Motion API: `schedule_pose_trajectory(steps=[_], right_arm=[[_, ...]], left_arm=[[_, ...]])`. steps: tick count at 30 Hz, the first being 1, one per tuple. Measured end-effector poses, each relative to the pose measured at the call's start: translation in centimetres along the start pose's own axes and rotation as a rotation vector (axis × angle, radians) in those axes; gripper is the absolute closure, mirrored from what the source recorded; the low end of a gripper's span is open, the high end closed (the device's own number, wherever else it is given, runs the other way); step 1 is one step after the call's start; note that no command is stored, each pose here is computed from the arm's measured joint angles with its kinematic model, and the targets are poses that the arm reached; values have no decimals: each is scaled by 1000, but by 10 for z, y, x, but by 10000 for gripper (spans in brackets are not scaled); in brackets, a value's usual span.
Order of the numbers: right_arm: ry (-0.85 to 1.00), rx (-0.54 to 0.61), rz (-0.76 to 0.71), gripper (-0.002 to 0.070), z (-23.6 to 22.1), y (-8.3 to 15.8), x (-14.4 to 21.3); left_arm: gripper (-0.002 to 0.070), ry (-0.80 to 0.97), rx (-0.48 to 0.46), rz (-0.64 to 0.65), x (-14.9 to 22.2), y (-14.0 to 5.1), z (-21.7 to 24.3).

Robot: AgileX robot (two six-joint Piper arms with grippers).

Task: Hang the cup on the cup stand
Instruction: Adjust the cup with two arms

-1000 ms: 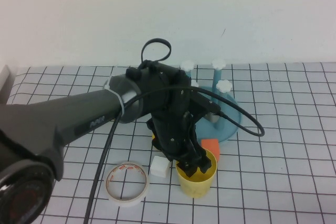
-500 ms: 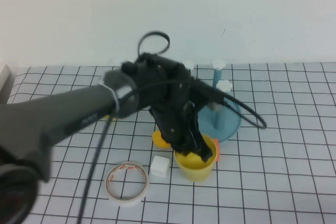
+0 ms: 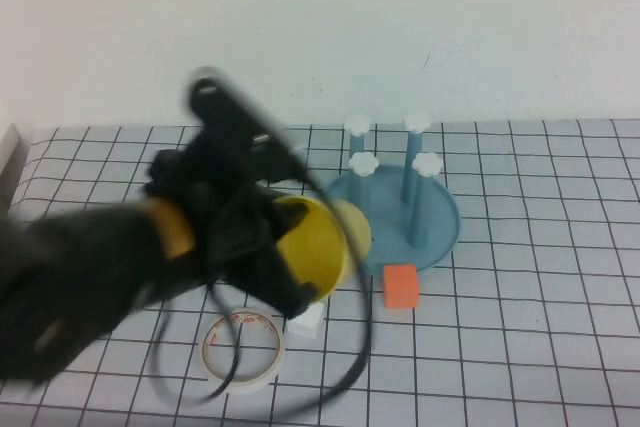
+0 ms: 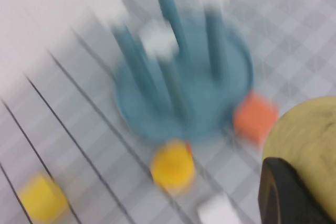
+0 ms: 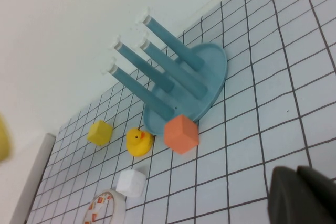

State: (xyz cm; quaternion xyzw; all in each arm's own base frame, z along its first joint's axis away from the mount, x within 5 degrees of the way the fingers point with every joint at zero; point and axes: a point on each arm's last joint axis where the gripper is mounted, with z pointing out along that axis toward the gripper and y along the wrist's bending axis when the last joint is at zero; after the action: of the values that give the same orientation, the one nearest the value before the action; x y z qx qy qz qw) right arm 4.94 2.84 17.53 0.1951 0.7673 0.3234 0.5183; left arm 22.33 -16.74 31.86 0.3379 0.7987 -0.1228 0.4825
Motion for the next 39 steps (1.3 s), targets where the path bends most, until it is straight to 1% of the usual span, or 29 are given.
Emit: schedule_pose_trajectory(steps=[2, 5, 7, 9, 12, 16, 19, 21, 22, 24, 26, 28, 29, 30, 32, 35, 39], right_arm=[[1, -4, 7, 678, 0, 0, 0], [15, -26, 47, 678, 0, 2, 1], [21, -54, 98, 678, 0, 5, 2], [18, -102, 165, 678, 0, 9, 1], [25, -210, 248, 678, -2, 19, 0], [74, -367, 324, 678, -3, 34, -1], [116, -407, 352, 659, -1, 39, -3], [143, -413, 343, 601, 1, 44, -6], [156, -421, 340, 551, 1, 49, -11], [175, -436, 337, 421, 2, 60, -21], [194, -440, 342, 242, 5, 71, -33], [219, -433, 351, 108, 11, 79, -44], [245, -423, 364, 64, 17, 82, -49], [267, -426, 369, 36, 20, 87, -54], [341, -431, 388, 6, 31, 95, -63], [451, -457, 398, -8, 51, 109, -76], [568, -517, 357, -13, 83, 133, -93]], left_arm=[[660, -123, -23, -7, 15, -2, -20], [660, -389, -73, 1, 26, -3, -50], [660, -551, -110, 18, 31, -4, -67], [660, -663, -149, 38, 37, -3, -78], [660, -740, -203, 58, 39, -1, -84], [660, -783, -243, 80, 37, 1, -80], [660, -831, -270, 89, 35, 2, -74], [660, -866, -288, 95, 33, 3, -70], [660, -882, -297, 98, 32, 3, -67], [661, -906, -312, 100, 32, 4, -63], [660, -924, -321, 104, 32, 4, -57], [660, -934, -322, 120, 33, 3, -51], [660, -941, -320, 129, 33, 3, -48], [660, -941, -313, 142, 33, 2, -45], [661, -933, -297, 163, 35, -1, -38], [660, -907, -267, 193, 38, -4, -27], [660, -867, -232, 225, 44, -8, -14]])
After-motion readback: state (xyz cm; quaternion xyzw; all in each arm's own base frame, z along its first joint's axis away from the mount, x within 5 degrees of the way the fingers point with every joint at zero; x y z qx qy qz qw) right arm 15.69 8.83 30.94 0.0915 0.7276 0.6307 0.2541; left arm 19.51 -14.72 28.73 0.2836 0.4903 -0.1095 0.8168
